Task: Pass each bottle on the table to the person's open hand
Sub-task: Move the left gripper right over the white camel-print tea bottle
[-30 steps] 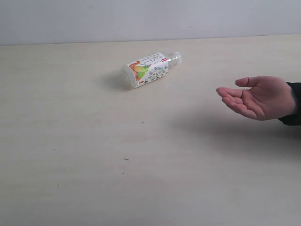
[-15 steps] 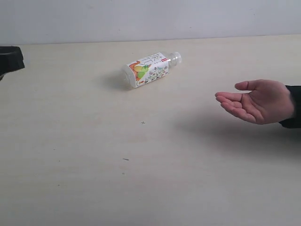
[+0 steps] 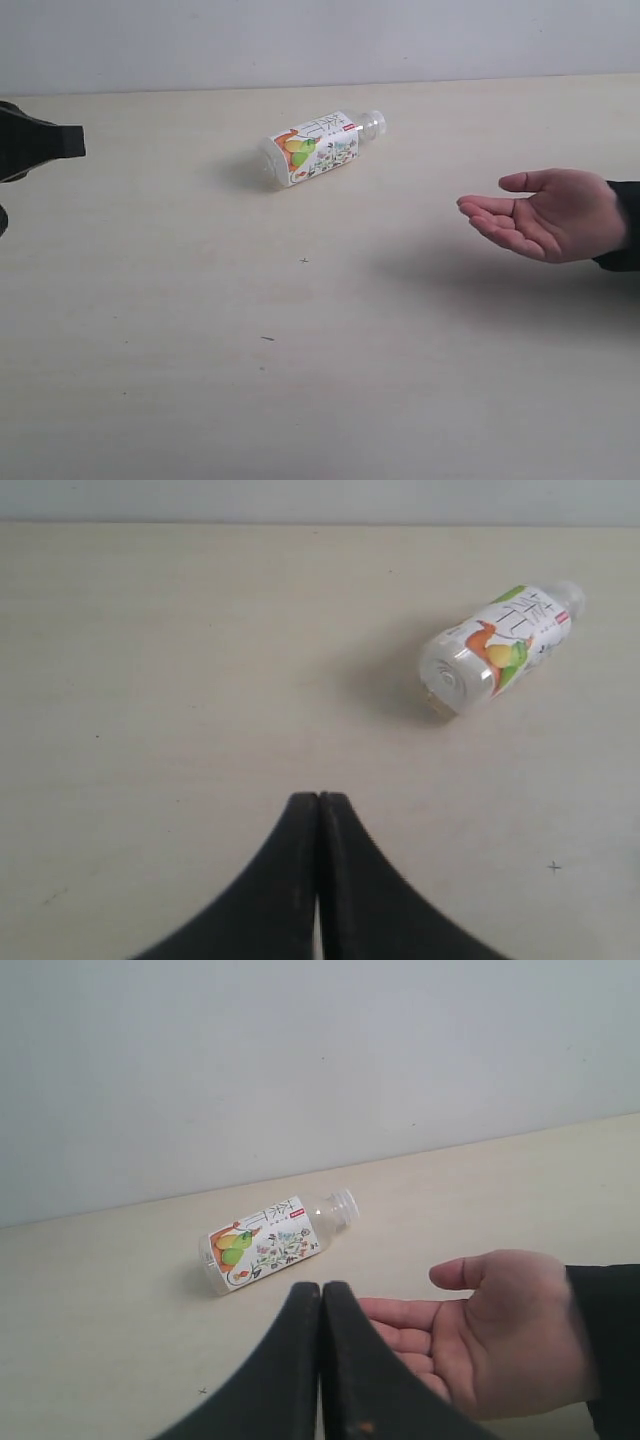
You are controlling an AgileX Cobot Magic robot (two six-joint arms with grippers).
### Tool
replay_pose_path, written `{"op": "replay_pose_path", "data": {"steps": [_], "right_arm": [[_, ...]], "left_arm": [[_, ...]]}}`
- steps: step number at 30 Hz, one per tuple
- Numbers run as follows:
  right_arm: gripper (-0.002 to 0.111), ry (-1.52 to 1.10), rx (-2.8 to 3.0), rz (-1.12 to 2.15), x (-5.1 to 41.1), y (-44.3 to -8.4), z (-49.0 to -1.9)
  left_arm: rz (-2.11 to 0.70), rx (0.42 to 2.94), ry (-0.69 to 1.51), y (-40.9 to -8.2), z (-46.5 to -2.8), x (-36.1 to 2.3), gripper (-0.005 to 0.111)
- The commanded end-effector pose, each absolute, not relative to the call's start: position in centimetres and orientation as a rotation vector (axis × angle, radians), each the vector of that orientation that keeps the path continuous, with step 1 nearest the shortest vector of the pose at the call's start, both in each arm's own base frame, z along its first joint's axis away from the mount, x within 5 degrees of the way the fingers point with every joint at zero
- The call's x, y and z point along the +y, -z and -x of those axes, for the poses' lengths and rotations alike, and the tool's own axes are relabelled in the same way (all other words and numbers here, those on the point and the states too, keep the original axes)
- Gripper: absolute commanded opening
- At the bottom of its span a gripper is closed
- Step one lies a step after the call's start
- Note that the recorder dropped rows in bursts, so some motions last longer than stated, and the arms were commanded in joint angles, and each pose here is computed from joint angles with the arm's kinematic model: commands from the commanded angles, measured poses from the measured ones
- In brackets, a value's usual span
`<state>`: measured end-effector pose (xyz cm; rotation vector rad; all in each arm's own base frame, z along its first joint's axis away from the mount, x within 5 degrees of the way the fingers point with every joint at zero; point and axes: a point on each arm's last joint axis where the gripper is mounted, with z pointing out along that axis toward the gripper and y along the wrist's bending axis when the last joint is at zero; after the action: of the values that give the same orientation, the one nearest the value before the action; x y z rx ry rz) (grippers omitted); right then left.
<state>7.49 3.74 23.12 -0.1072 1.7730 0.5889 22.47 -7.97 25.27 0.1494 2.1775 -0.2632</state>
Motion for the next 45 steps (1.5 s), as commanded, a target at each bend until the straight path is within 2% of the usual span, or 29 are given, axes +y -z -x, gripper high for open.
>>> {"op": "replay_pose_path", "data": {"steps": [1, 9, 18, 27, 36, 41, 45], "right_arm": [[0.000, -0.587, 1.761, 0.108, 3.7, -23.2, -7.5], [0.000, -0.590, 1.755, 0.106, 3.7, -23.2, -7.5], [0.000, -0.590, 1.755, 0.106, 3.7, -23.2, -7.5], [0.000, -0.590, 1.755, 0.106, 3.7, -23.2, -7.5], [0.000, -0.590, 1.755, 0.106, 3.7, -23.2, -7.5], [0.000, -0.590, 1.755, 0.106, 3.7, -23.2, -7.5], [0.000, -0.590, 1.755, 0.106, 3.7, -23.2, -7.5]], "left_arm": [[-0.163, 2.213, 0.213, -25.7, -23.6, -8.2, 0.000], [-0.175, 2.278, 0.151, -26.0, -25.8, -8.7, 0.000], [-0.269, 2.429, 0.129, -24.6, -27.7, -9.8, 0.000], [-0.456, 2.609, 0.261, -23.5, -29.8, -12.2, 0.000], [-0.692, 2.654, 0.452, -25.1, -33.0, -15.2, 0.000], [-0.775, 2.661, 0.466, -25.8, -35.1, -16.5, 0.000], [-0.909, 2.622, 0.378, -25.8, -36.7, -18.6, 0.000]]}}
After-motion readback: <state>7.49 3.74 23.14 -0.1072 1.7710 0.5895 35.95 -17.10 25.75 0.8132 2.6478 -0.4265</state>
